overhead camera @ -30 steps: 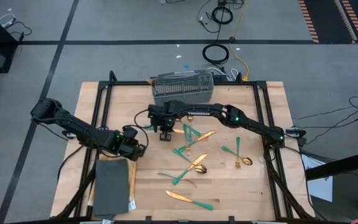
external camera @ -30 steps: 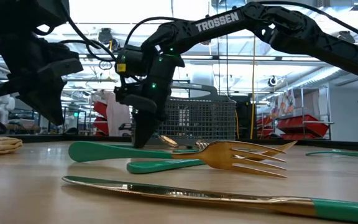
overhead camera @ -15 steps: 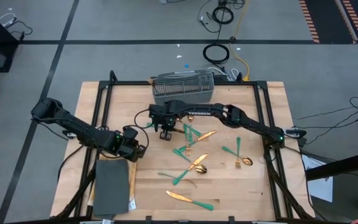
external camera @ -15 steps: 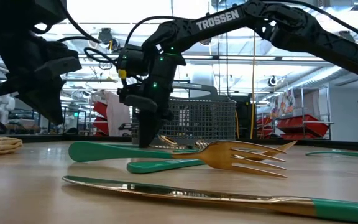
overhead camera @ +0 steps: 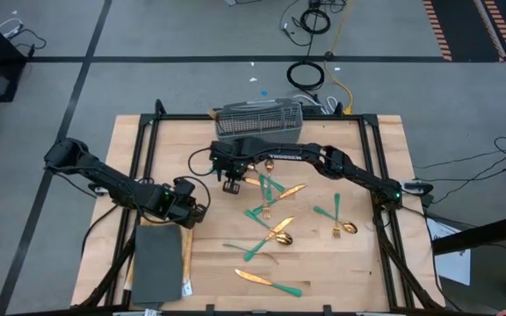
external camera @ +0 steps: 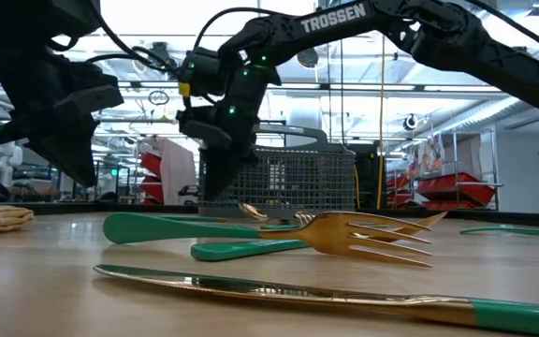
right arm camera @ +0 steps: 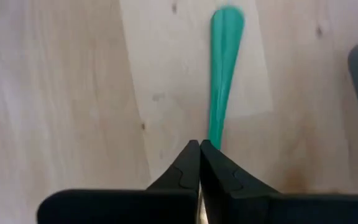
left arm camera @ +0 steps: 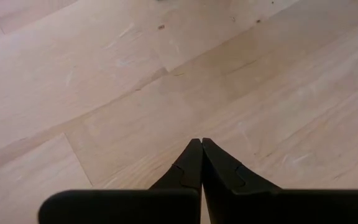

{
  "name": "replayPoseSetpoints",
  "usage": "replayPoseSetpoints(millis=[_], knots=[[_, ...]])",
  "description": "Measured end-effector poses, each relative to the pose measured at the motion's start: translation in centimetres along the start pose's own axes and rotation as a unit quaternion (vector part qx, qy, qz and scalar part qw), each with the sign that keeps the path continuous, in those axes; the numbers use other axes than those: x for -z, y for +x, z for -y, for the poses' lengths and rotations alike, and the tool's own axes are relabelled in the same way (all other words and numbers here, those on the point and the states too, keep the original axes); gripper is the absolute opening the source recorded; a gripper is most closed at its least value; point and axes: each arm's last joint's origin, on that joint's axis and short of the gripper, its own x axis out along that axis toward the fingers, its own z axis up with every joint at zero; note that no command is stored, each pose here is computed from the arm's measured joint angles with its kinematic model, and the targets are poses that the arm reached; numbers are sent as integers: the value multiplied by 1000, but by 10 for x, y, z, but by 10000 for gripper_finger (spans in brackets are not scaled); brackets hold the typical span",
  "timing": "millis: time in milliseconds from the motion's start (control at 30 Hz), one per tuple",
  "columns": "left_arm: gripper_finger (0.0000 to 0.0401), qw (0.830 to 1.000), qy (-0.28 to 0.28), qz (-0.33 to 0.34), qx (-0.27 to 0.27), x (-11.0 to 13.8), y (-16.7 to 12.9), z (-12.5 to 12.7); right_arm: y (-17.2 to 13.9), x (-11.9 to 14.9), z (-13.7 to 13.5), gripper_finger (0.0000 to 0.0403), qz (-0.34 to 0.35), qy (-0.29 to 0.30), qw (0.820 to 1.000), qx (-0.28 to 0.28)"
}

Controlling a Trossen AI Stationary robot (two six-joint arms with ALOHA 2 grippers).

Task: Sort silverware
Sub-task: Put the green knife into the silverware basket, then put the green spoon into the silverware basket

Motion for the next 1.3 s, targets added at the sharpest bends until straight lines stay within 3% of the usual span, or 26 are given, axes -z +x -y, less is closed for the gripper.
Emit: replayPoseSetpoints(millis=[100,200,367,600,733,933,1133,1300], knots=[[6,1000,0,2,0,0,0,0,-7,9,7,2,-45,-7,999,30],[6,1000,-1,2,1,0,0,0,-13,25,24,6,-135,17,990,35],[6,1000,0,4,1,0,0,0,-26,47,37,53,-249,44,966,57],[6,1000,0,4,0,0,0,0,-42,45,53,157,-228,152,959,67],[6,1000,5,4,-1,1,0,0,-58,42,56,188,-199,200,957,74],[6,1000,15,2,0,1,0,0,-58,45,48,194,-200,224,949,96],[6,1000,20,-12,3,3,-1,0,-49,72,25,194,-251,217,938,103],[6,1000,26,-14,6,5,-2,1,-90,107,13,182,-162,251,950,88]])
